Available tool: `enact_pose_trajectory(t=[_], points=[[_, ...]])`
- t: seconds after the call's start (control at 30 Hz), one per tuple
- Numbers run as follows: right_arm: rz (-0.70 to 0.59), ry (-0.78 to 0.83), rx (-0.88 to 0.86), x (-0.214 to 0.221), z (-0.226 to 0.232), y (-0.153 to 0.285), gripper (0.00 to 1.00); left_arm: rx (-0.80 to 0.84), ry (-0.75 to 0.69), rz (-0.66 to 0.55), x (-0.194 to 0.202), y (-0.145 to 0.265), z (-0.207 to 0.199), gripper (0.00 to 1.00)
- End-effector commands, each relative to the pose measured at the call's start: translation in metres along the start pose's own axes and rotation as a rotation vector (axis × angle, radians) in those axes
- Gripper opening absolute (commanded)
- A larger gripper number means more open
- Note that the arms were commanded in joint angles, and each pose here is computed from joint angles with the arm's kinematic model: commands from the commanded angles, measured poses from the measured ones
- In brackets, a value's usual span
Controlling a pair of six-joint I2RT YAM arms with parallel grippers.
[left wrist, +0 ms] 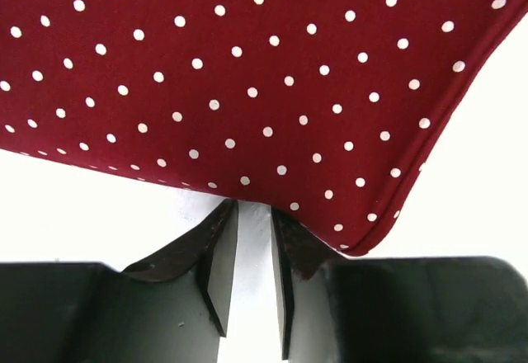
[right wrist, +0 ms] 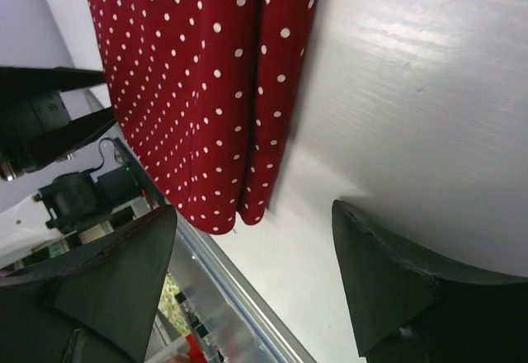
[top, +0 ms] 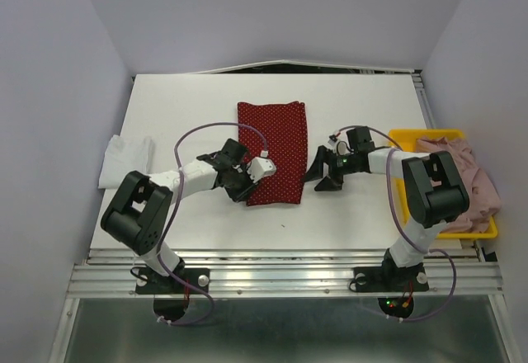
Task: Fold and stack the skirts
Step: Fold the skirt
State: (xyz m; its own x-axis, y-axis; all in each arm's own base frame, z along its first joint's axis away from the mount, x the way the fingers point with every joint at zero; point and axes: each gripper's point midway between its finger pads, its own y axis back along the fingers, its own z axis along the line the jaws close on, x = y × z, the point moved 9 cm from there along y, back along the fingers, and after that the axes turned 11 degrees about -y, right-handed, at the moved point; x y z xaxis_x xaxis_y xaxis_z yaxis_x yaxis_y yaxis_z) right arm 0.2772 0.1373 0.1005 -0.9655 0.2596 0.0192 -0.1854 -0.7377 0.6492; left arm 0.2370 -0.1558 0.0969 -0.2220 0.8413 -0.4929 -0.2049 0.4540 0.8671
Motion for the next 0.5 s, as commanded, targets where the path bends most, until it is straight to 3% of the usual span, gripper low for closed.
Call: enact_pose_trajectory(t=[0.0,0.17,0.4,0.47], points=[[0.021,0.038,0.002,0.01,-0.017,-0.01,0.8,-0.052,0.025,-0.022,-0.004,0.012,0.005,0.4],[0.047,0.052,0.028,0.017,-0.026,-0.023,0.77,-0.16,0.011,-0.103,-0.011,0.042,0.019,0.57],[0.149,0.103,0.095,0.037,-0.03,-0.052,0.75,-0.257,-0.054,-0.214,-0.028,0.079,0.021,0.63],[0.165,0.097,0.116,0.041,-0.035,-0.055,0.75,-0.29,-0.061,-0.243,-0.031,0.085,0.022,0.71]])
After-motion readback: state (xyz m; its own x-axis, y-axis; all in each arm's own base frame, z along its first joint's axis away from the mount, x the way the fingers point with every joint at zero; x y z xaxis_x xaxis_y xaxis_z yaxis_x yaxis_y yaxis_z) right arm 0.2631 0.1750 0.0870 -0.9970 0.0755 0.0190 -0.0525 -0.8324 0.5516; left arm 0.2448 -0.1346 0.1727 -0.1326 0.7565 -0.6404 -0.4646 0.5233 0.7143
